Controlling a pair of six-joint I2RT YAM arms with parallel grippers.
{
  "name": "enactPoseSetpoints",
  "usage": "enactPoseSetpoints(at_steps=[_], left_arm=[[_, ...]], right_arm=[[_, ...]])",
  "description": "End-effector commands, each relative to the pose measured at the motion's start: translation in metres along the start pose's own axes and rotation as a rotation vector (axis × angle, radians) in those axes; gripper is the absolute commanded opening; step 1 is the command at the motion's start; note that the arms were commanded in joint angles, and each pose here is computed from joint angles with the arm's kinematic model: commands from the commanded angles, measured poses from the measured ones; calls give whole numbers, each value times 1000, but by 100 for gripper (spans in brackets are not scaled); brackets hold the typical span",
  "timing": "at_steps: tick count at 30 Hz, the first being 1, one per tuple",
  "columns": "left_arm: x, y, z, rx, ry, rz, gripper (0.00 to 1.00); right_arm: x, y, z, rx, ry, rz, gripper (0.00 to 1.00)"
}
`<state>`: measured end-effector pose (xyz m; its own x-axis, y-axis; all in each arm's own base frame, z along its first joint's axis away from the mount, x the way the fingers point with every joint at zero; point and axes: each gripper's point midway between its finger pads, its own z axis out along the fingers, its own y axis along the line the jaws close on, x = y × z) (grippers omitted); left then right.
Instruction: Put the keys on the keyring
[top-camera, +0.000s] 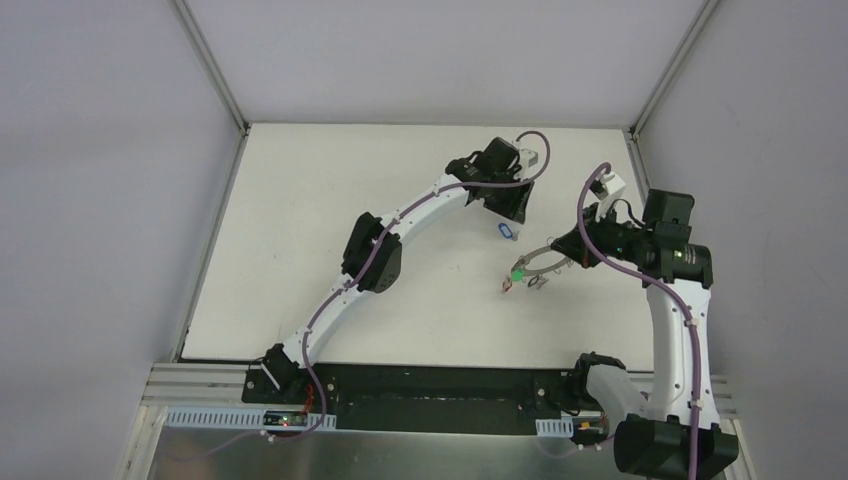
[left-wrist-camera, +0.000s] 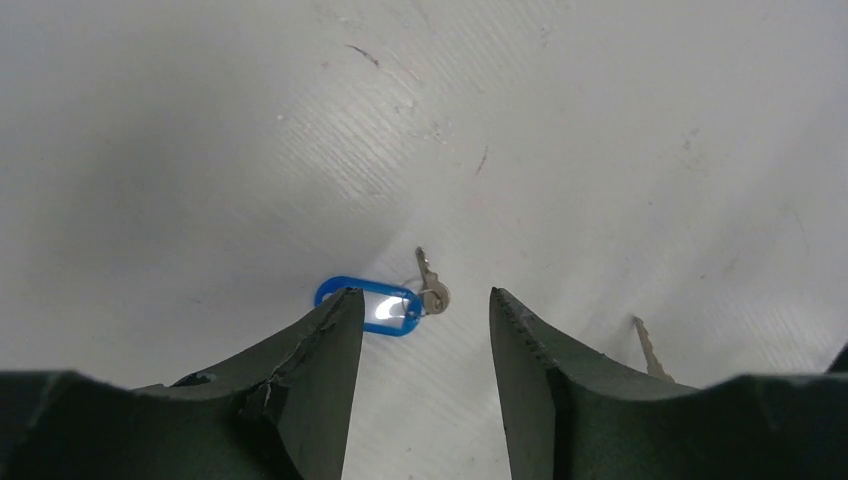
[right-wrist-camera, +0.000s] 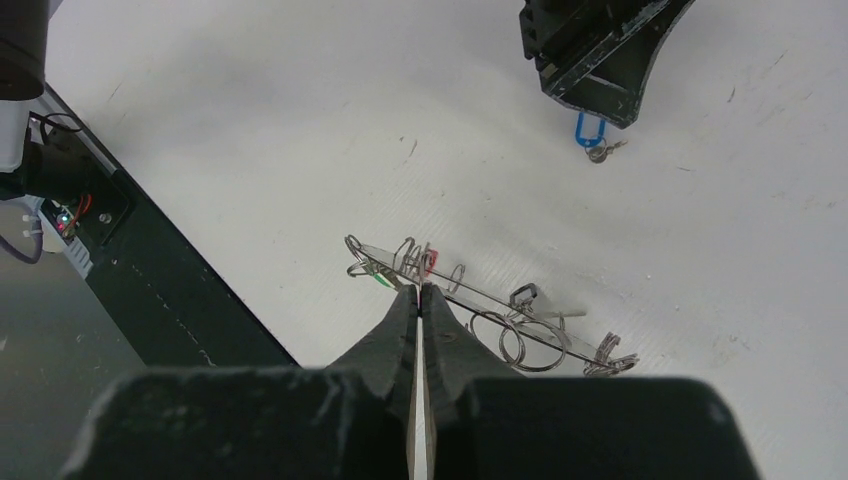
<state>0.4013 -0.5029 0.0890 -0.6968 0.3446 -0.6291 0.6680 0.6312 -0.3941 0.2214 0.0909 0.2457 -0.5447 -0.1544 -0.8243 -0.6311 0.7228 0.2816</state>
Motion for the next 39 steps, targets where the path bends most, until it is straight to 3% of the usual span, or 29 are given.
enactPoseSetpoints(at_steps=[1, 13, 27, 32, 39], left_arm=[[-9, -4, 3, -33, -34, 13, 49], [22, -7, 12, -101, 51, 112, 37], [68, 2, 6, -123, 193, 106, 27], [86, 4, -16, -132, 233, 126, 18], [116, 14, -75, -169, 246, 212, 14]], right_arm=[[1, 11, -3, -40, -26, 7, 0], [4, 14, -3, -50, -27, 11, 0], [7, 21, -7, -53, -32, 5, 0], [9, 22, -7, -51, -32, 4, 0], [3, 23, -8, -64, -41, -4, 0]])
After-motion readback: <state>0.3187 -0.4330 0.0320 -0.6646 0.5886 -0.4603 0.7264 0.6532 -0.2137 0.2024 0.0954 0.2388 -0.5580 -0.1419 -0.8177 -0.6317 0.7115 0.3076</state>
